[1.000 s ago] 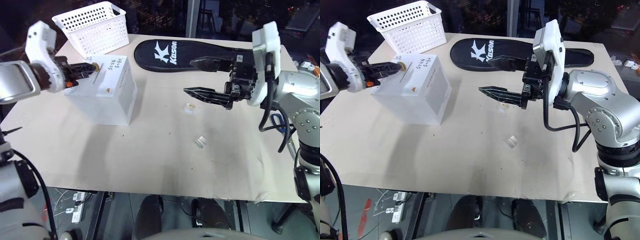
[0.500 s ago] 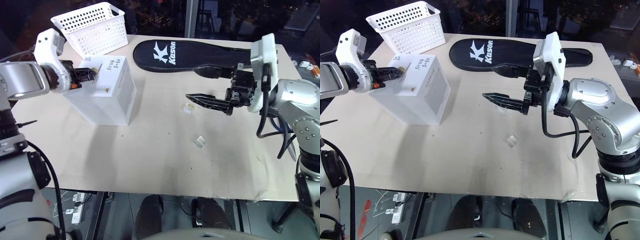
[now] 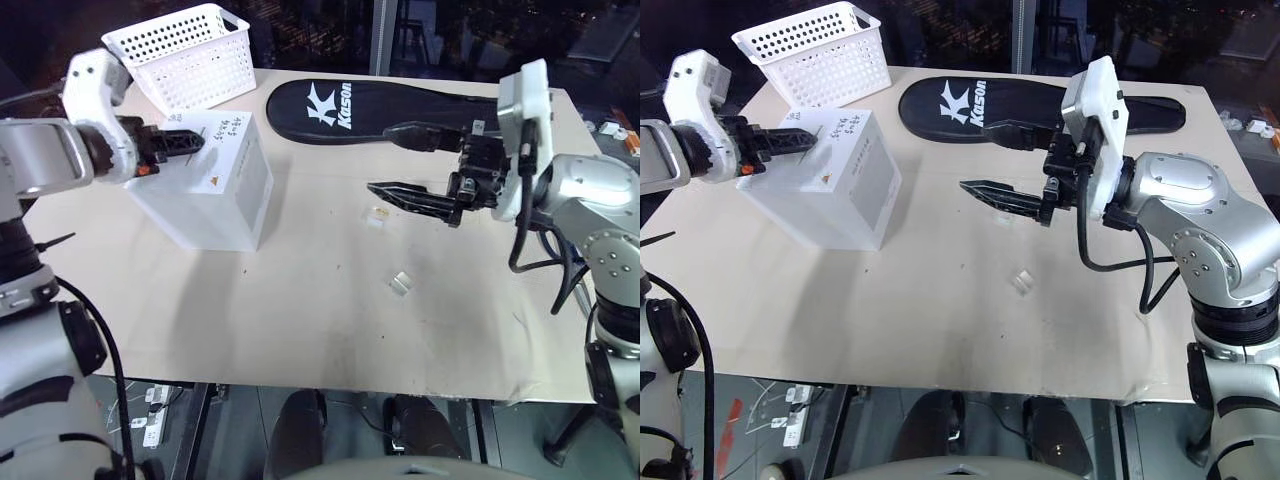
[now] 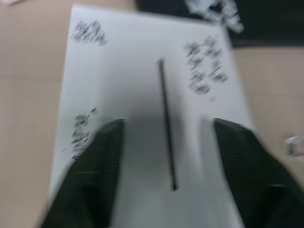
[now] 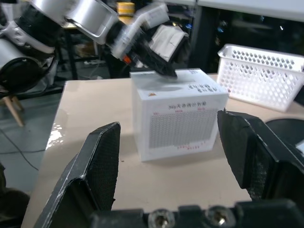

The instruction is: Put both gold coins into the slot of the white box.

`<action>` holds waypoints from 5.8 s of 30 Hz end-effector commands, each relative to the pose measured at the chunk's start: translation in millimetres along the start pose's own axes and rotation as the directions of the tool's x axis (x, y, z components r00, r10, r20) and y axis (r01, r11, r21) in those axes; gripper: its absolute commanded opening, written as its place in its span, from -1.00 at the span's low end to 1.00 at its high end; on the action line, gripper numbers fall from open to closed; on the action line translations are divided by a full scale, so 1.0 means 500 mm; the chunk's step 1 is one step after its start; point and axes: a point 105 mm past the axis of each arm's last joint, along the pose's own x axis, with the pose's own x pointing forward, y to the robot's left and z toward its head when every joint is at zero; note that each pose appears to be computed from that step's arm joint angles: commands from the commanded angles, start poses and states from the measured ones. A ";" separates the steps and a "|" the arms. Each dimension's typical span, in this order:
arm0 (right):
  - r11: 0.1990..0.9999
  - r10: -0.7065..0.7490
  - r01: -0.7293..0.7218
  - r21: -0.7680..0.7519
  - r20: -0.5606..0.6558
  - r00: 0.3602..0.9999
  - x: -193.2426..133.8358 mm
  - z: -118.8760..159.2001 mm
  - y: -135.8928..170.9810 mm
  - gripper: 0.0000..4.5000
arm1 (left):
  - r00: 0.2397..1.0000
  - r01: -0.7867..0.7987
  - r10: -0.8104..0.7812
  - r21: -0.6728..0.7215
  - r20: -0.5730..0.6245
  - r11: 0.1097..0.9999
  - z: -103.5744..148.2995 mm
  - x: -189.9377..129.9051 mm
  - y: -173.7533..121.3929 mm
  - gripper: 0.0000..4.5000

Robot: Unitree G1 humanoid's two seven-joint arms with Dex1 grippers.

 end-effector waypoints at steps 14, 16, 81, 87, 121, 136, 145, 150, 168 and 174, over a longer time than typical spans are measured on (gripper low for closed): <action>0.946 -0.257 0.319 0.063 -0.458 0.851 0.071 -0.280 -0.106 0.00 | 0.779 0.594 -0.624 0.399 -0.067 0.699 -0.180 -0.088 -0.220 0.40; 0.946 -0.250 0.317 0.061 -0.484 0.839 0.072 -0.298 -0.110 0.00 | 0.780 0.589 -0.623 0.410 -0.064 0.696 -0.190 -0.089 -0.223 0.40; 0.887 0.317 -0.319 0.334 0.062 0.946 0.042 0.005 0.083 -1.00 | 0.536 0.828 -0.840 0.140 0.085 0.543 -0.144 -0.077 -0.326 -0.54; 0.881 0.333 -0.336 0.334 0.069 0.941 0.047 0.008 0.088 -1.00 | 0.505 0.850 -0.859 0.123 0.086 0.512 -0.148 -0.085 -0.335 -0.95; 0.985 0.144 -0.130 -0.110 0.127 0.981 0.007 0.058 0.020 -0.88 | 0.941 0.048 -0.048 0.009 0.335 0.999 0.028 -0.078 0.011 -0.98; 0.985 0.042 -0.016 -0.173 0.143 0.989 0.009 0.064 -0.011 0.99 | 0.988 -0.023 0.041 -0.125 0.150 0.992 0.017 -0.011 0.024 -1.00; 0.983 0.060 -0.039 -0.179 0.110 0.992 0.012 0.046 0.002 0.99 | 0.992 -0.093 0.102 -0.109 0.080 0.990 -0.017 -0.003 0.037 -1.00; 0.983 0.056 -0.038 -0.181 0.096 0.994 0.013 0.043 0.000 0.99 | 0.990 -0.128 0.131 -0.059 0.055 0.990 -0.025 -0.001 0.039 -1.00; 0.994 -0.045 0.045 -0.102 0.005 0.999 -0.037 -0.022 -0.011 1.00 | 0.821 0.449 -0.519 0.293 0.238 0.844 0.013 -0.089 -0.209 0.18; 0.973 -0.219 0.228 0.029 -0.192 0.957 -0.161 -0.139 0.018 1.00 | 0.759 0.615 -0.652 0.317 0.010 0.722 -0.172 -0.084 -0.248 0.18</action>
